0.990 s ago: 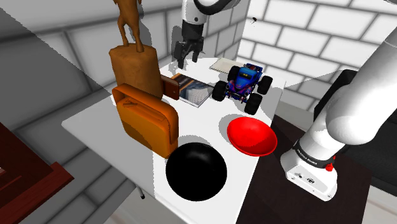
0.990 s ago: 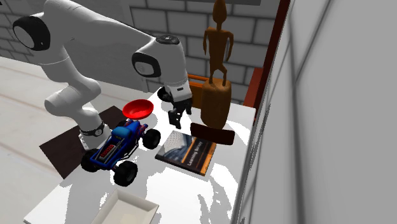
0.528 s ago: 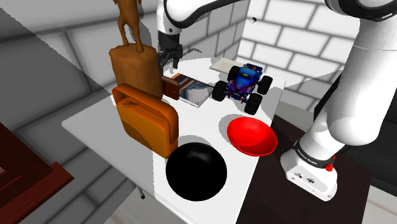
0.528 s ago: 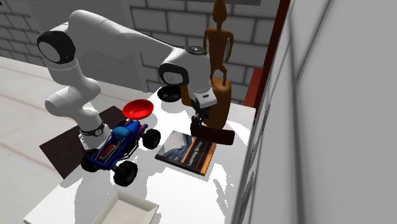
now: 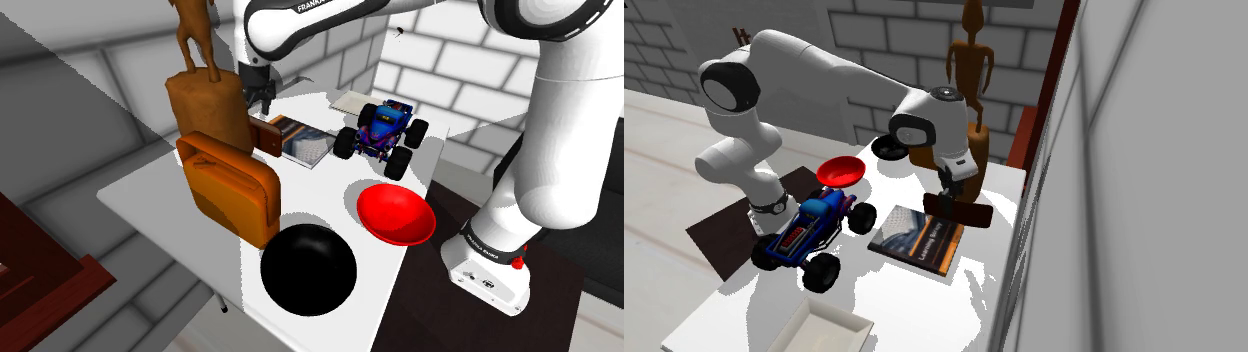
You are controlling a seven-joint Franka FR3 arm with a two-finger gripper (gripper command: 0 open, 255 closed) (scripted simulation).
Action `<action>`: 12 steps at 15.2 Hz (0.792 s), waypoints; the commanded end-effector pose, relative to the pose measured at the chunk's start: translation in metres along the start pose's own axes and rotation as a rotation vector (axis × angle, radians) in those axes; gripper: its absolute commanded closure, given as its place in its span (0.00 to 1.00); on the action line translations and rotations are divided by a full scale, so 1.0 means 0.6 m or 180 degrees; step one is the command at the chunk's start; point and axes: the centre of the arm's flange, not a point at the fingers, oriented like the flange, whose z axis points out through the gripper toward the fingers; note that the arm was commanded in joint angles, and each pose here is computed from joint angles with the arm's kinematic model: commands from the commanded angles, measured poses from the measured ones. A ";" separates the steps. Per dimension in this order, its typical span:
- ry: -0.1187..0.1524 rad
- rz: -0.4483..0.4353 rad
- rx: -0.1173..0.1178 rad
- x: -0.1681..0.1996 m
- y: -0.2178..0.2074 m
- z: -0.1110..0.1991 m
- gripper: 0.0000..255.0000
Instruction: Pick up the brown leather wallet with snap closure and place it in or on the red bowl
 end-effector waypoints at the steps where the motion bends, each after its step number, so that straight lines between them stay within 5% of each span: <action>1: -0.0051 -0.0043 0.0013 -0.005 -0.015 0.033 0.00; 9: -0.0051 -0.0043 0.0013 -0.005 -0.015 0.038 0.00; 10: -0.0051 -0.0043 0.0013 -0.002 -0.016 0.038 1.00; 12: -0.0051 -0.0043 0.0013 -0.005 -0.016 0.034 1.00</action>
